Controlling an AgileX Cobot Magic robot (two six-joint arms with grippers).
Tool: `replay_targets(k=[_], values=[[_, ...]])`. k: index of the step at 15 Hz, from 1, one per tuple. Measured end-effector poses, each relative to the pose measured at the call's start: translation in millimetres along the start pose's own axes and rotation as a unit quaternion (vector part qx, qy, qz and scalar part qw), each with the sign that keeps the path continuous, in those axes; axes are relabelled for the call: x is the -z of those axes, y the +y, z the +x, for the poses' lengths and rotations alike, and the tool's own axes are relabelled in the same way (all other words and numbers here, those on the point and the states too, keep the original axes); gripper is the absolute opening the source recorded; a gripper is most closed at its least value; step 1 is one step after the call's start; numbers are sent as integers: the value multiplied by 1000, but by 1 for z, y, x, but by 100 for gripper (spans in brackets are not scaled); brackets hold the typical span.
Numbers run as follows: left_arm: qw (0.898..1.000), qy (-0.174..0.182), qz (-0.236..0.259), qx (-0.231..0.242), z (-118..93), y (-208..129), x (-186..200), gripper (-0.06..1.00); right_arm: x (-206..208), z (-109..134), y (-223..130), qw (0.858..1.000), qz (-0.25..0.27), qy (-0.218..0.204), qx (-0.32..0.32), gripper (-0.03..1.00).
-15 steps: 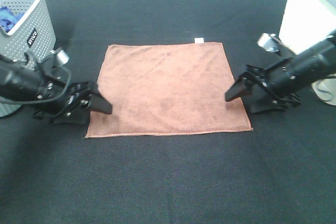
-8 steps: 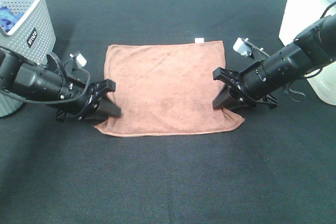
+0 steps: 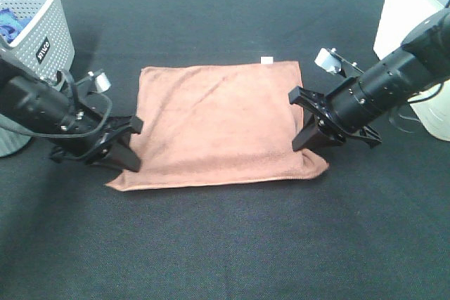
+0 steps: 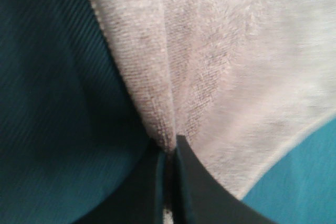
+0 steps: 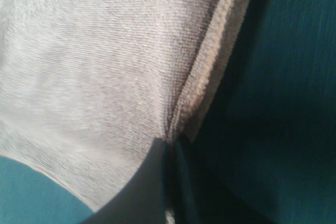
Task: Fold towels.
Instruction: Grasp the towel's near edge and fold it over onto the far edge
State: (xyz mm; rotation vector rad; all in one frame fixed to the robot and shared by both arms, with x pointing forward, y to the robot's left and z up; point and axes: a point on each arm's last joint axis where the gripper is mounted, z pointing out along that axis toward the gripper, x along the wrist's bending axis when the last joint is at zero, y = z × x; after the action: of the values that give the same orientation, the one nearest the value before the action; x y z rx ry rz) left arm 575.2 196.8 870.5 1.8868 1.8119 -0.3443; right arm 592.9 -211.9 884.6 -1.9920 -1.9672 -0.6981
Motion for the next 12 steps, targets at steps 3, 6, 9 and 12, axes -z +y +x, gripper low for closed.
replay_targets(k=[3,6,9,12], values=[[1000,2,29,0,-5,-19,16,1,6,-3,-30,1000,26,-5,-13,0],[998,1,63,15,-3,-47,19,1,12,-4,-57,998,50,-5,-23,0],[998,2,64,20,-3,-53,21,1,16,-1,-60,999,49,-2,-20,0],[1000,-4,-2,6,-16,-28,37,1,25,7,-37,1000,10,3,0,0]])
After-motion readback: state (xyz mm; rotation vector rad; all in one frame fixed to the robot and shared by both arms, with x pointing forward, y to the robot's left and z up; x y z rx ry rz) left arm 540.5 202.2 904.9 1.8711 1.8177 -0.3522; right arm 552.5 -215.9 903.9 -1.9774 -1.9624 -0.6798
